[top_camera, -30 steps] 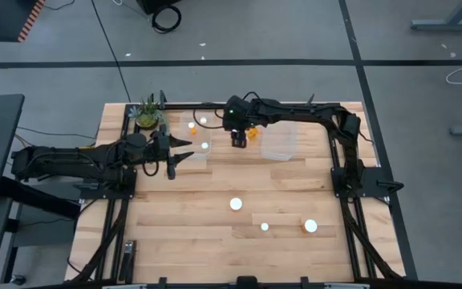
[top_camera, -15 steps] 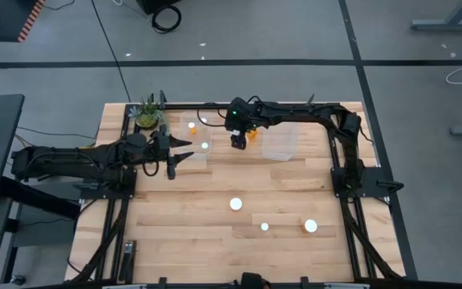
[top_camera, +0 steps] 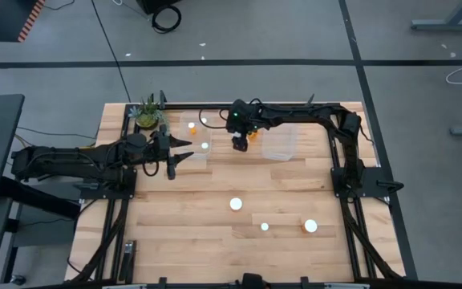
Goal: Pick and place medicine bottles into bin by pill shape (circle, oval)
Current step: Put the large orange pill bottle into the right transparent bin
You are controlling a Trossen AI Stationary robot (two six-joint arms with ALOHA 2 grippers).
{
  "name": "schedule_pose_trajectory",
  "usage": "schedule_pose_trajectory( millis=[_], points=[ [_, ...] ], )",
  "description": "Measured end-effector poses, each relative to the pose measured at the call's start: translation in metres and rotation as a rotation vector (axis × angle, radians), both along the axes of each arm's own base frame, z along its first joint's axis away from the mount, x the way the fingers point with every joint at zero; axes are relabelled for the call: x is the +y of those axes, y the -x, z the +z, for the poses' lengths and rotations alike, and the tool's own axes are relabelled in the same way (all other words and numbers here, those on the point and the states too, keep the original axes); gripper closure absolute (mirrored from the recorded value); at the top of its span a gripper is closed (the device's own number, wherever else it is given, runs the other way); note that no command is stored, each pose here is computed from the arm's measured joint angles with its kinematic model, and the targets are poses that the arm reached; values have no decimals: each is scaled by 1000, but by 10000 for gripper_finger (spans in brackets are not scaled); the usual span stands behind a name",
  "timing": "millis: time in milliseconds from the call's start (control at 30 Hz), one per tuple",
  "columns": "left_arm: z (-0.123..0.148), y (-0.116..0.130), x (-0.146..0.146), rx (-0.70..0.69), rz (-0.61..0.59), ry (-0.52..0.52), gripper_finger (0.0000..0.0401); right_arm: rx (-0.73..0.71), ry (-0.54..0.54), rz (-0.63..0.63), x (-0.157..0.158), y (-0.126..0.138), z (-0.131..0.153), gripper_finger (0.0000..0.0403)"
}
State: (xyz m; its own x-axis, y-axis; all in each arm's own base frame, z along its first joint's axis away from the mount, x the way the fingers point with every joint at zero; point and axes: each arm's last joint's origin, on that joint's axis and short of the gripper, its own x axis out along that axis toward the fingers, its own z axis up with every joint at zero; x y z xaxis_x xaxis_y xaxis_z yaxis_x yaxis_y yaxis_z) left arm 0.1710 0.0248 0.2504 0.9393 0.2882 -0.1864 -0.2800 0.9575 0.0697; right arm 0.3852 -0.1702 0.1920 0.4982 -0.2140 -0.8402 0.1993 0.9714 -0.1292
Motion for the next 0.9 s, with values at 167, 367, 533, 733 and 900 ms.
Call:
schedule_pose_trajectory(
  millis=[167, 367, 533, 733, 900],
  points=[
    [0, 0, 0, 0, 0, 0, 229, -1, -9, -18, -3, 2, 0, 123],
    [0, 0, 0, 0, 0, 0, 229, -11, -42, -27, -4, 3, 0, 142],
    [0, 0, 0, 0, 0, 0, 229, 7, -59, -36, -3, 4, -2, 150],
    [0, 0, 0, 0, 0, 0, 229, 15, -73, -55, -3, 6, -4, 167],
    [0, 0, 0, 0, 0, 0, 229, 15, -71, -53, -3, 6, -4, 181]
  ],
)
